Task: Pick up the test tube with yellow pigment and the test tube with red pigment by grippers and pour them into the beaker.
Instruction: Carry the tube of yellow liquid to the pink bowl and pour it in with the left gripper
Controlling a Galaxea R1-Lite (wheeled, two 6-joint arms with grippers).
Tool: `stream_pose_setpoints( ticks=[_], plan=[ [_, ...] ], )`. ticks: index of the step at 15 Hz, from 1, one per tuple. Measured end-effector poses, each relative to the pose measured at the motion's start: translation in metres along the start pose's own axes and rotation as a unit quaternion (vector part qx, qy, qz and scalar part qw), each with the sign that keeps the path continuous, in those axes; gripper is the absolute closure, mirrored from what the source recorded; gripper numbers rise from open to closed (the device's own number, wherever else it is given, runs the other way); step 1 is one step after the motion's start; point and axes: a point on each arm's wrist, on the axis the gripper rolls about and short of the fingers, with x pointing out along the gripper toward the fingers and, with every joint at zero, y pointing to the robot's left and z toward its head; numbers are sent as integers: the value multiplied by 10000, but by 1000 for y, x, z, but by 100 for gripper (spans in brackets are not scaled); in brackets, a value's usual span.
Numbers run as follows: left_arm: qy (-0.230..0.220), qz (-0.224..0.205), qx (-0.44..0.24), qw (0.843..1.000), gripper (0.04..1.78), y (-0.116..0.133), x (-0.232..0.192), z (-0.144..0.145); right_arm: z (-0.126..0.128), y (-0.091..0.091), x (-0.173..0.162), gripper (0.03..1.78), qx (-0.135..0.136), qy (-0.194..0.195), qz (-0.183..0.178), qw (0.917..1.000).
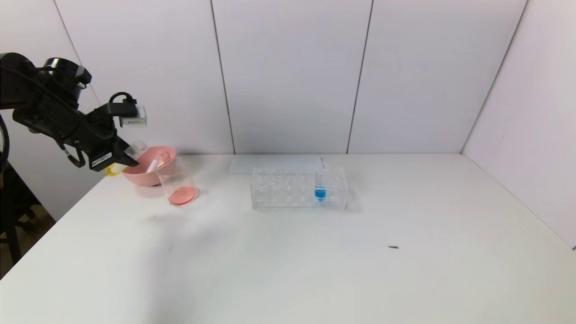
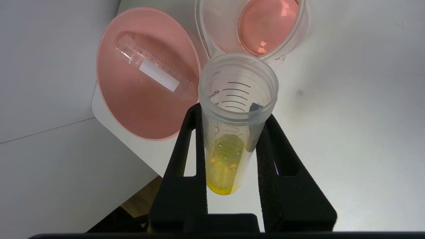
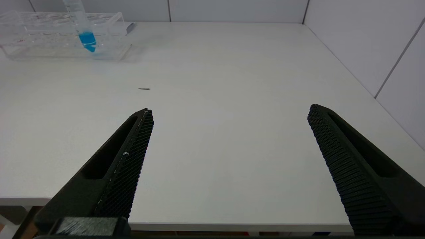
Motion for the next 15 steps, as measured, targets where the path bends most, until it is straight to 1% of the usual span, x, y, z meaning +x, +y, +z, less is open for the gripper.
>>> stream_pose_setpoints(
  ticks=[5, 11, 15],
  plan=[
    [221, 54, 206, 9995, 137, 0, 3, 3, 0, 0, 0, 11, 0, 0, 0, 10000],
    [278, -115, 222, 9993, 137, -6, 4, 6, 0, 0, 0, 11, 0, 0, 0, 10000],
    [337, -99, 294, 9989, 137, -7, 5, 9, 0, 0, 0, 11, -2, 0, 0, 10000]
  ],
)
